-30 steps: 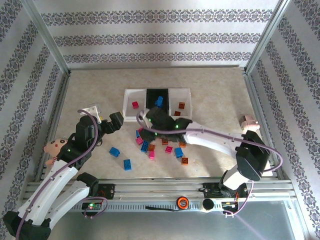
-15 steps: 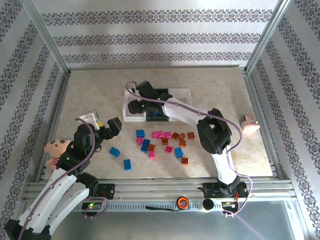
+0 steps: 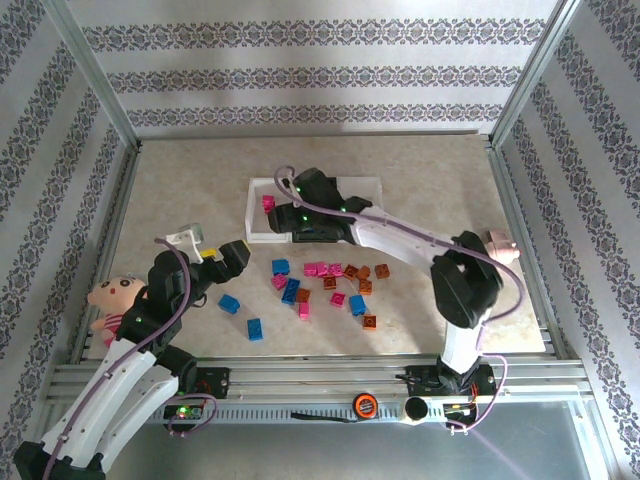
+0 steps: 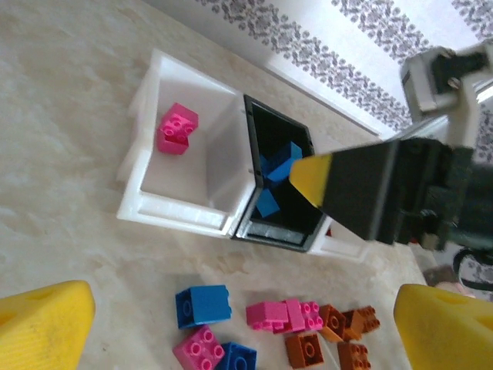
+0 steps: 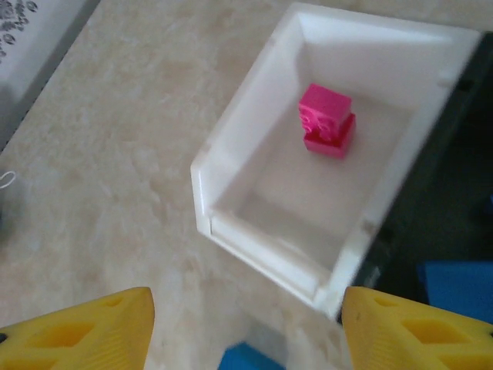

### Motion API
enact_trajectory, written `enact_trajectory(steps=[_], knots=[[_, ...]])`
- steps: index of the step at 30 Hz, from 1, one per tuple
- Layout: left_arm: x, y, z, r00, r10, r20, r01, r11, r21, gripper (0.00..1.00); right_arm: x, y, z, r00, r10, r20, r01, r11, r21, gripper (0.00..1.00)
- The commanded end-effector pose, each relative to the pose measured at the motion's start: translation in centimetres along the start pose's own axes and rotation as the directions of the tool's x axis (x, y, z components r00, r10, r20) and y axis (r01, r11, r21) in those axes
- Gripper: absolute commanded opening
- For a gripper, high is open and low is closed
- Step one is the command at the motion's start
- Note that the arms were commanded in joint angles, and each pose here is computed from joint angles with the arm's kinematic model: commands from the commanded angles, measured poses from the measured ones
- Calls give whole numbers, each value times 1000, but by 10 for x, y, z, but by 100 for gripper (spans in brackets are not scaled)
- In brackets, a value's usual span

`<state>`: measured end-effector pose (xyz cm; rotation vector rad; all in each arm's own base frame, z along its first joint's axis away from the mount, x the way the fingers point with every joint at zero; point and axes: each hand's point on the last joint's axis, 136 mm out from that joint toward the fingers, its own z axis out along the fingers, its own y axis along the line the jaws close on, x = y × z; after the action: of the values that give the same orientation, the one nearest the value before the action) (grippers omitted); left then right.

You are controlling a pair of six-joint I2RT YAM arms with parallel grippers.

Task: Sort the legos into containers by color
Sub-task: Place the lego in the container, then pick up the lego from the middle-left of the table.

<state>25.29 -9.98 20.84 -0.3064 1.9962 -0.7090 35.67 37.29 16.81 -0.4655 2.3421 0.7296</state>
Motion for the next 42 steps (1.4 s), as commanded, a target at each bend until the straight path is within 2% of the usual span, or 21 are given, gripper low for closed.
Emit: enact_trajectory(steps=[1, 4, 8, 13, 17, 20, 23, 28, 33, 38, 42], knots=[[24, 6, 3, 989, 5, -145, -9, 1000, -25, 100, 13, 3, -23, 999, 13, 50, -13, 1000, -12, 67], [63, 22, 5, 951, -10, -308, -16, 997, -81, 88, 44, -9, -36, 999, 33, 35, -33, 999, 6, 67], [108, 42, -9, 900, -1, -435, -74, 985, -155, 82, 73, -24, -50, 998, 58, 24, -58, 998, 27, 67], [141, 49, -33, 849, 105, -518, -243, 948, -206, 79, 93, -36, -61, 996, 80, 30, -81, 996, 42, 67], [174, 57, -41, 766, 149, -625, -364, 903, -230, 75, 100, -42, -65, 995, 90, 40, -92, 994, 56, 68], [192, 60, -38, 722, 185, -667, -435, 871, -229, 73, 102, -43, -68, 995, 90, 46, -93, 994, 56, 68], [196, 58, -28, 712, 198, -674, -463, 854, -238, 71, 102, -44, -72, 994, 89, 57, -93, 994, 55, 68], [202, 45, -10, 730, 215, -649, -432, 880, -195, 71, 103, -46, -83, 994, 83, 76, -87, 995, 58, 68], [212, 47, -1, 704, 220, -675, -458, 868, -194, 70, 104, -49, -97, 991, 82, 109, -89, 994, 63, 68], [216, 57, 2, 678, 219, -701, -493, 844, -213, 61, 106, -52, -108, 989, 82, 126, -91, 994, 68, 68], [220, 54, 4, 666, 220, -713, -493, 847, -198, 51, 108, -56, -113, 986, 90, 137, -101, 992, 76, 68]])
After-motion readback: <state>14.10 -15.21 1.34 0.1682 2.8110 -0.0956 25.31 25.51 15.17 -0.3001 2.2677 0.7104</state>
